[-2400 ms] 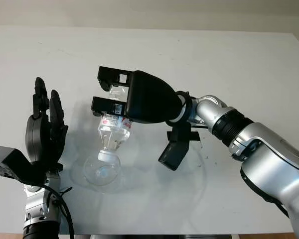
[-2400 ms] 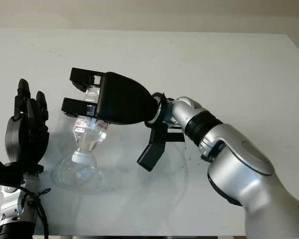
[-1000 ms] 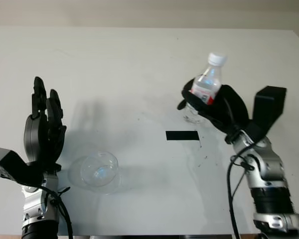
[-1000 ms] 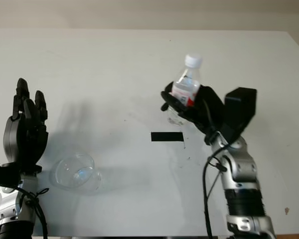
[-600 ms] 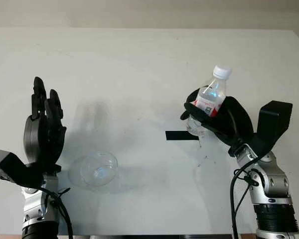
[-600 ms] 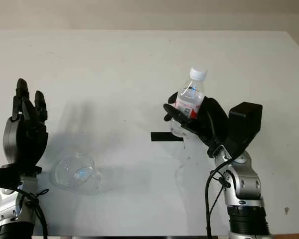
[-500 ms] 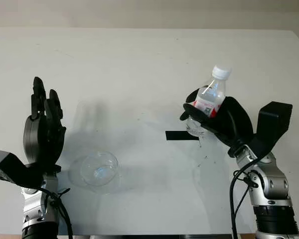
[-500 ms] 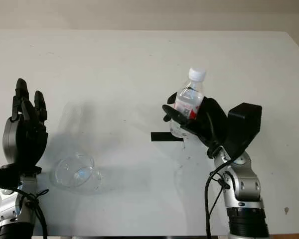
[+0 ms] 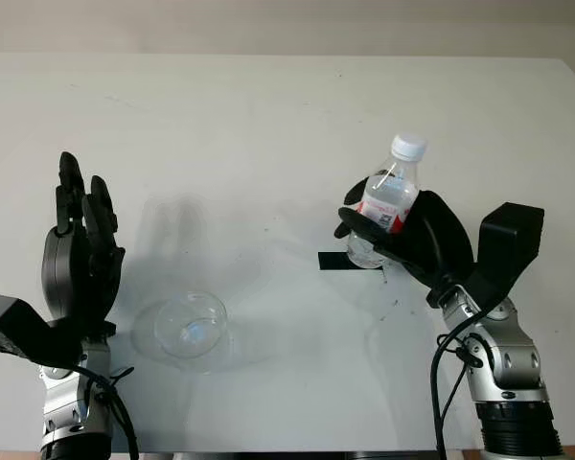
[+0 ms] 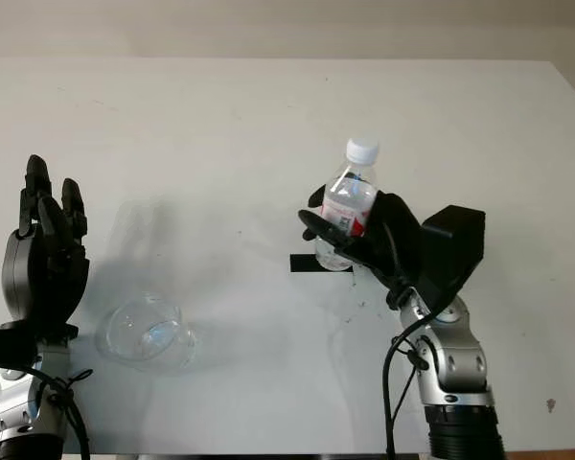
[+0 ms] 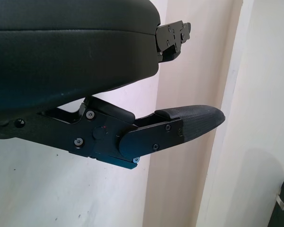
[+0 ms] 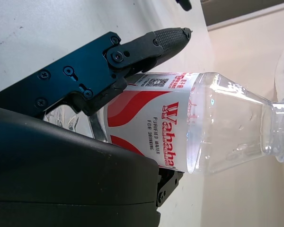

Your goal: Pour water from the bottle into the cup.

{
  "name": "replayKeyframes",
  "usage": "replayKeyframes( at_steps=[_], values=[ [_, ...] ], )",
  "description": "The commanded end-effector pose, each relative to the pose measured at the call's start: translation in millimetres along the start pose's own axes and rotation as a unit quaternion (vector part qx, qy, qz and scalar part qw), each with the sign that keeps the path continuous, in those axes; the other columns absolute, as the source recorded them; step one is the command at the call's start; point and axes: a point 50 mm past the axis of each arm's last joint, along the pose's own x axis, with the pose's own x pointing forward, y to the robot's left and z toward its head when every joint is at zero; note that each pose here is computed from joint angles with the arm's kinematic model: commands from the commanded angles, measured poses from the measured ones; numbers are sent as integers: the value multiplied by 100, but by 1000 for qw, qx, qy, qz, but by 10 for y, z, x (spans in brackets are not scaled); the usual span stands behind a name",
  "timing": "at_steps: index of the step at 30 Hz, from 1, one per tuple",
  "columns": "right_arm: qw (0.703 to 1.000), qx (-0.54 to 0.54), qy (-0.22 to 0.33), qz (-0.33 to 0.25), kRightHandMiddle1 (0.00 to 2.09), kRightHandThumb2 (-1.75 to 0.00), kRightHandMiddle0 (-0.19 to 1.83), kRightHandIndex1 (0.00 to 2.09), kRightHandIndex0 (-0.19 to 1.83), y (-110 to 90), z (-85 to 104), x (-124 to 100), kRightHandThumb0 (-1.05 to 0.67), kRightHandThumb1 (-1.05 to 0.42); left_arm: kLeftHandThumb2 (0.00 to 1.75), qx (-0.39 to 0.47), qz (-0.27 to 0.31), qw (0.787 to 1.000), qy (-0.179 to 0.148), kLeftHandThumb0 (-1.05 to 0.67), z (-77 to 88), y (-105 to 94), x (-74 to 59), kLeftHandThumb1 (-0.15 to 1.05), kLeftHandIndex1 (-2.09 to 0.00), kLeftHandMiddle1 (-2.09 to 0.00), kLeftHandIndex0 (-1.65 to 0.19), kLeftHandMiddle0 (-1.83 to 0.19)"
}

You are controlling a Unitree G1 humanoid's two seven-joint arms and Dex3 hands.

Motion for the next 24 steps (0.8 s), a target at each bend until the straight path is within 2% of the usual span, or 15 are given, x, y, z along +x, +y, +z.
replayKeyframes(
  at_steps=[1, 6, 11, 16, 24],
  values=[
    [1000, -10, -8, 2, 209, -29, 64, 209, 100, 10, 5, -1, -46, -105, 62, -4, 10, 1000, 19, -71, -88, 23, -110, 105, 0, -6, 19, 18],
    [996, -70, -46, 13, 209, -30, 57, 209, 92, 43, -26, -8, -47, -105, 64, -4, 11, 1000, 19, -70, -85, 40, -114, 105, 0, -5, 19, 18],
    [992, -98, -64, 37, 206, -22, 48, 209, 77, 97, -98, -14, -52, -105, 63, -3, 11, 1000, 21, -70, -84, 58, -123, 105, 0, -5, 19, 19],
    [992, -100, -64, 39, 205, -20, 38, 209, 64, 106, -160, -28, -54, -105, 63, 0, 8, 1000, 21, -70, -81, 69, -119, 105, 0, -4, 19, 19],
    [996, -74, -39, 27, 204, -18, 32, 209, 57, 71, -273, -77, -55, -105, 62, 3, 7, 1000, 23, -71, -75, 65, -91, 105, -1, -5, 19, 19]
  ],
)
